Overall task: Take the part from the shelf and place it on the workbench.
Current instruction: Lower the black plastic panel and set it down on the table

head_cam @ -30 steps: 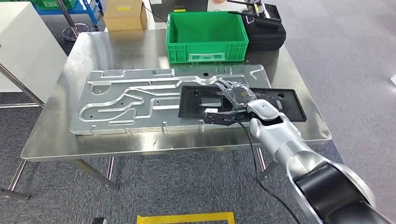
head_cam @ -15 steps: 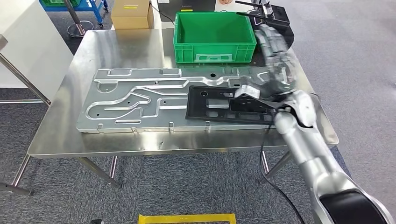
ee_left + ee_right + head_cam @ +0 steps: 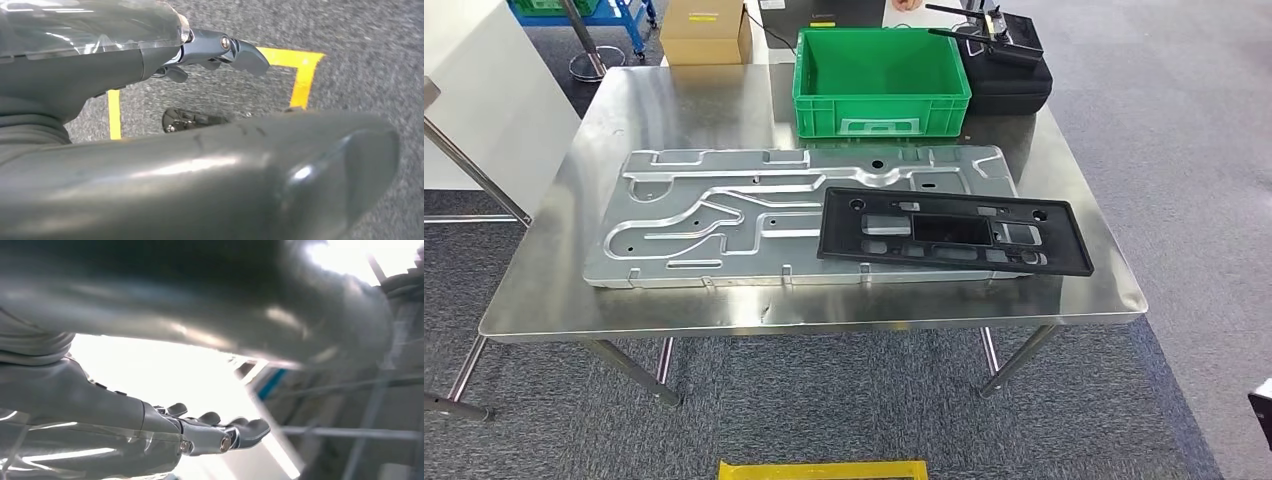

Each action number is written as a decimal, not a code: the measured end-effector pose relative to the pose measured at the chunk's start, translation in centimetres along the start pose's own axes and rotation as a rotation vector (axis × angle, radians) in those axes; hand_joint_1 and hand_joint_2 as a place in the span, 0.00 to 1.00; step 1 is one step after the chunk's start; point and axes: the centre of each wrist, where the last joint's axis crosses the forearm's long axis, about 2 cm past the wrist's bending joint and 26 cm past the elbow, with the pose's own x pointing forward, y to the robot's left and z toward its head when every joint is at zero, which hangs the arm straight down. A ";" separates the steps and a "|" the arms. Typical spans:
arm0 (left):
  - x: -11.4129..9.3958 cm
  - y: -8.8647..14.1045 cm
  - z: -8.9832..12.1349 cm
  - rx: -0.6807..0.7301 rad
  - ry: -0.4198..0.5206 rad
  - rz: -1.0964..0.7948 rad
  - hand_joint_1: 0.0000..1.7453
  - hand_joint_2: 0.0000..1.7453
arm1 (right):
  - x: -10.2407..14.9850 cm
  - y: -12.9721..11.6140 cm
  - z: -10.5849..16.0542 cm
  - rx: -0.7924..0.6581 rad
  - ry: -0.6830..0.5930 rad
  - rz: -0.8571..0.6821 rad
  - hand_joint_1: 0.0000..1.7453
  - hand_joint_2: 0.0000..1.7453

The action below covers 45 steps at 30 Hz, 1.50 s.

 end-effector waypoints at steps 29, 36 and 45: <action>-0.5 -1.1 0.2 -0.099 0.096 -0.054 0.00 0.00 | 12.8 8.6 30.9 1.414 1.617 -0.335 0.00 0.00; -0.9 -1.3 0.5 -0.148 0.163 -0.107 0.00 0.00 | 15.1 9.0 31.5 1.498 1.716 -0.419 0.00 0.00; -1.0 -1.9 0.5 -0.180 0.184 -0.139 0.00 0.00 | 16.3 9.5 31.3 1.529 1.704 -0.477 0.00 0.00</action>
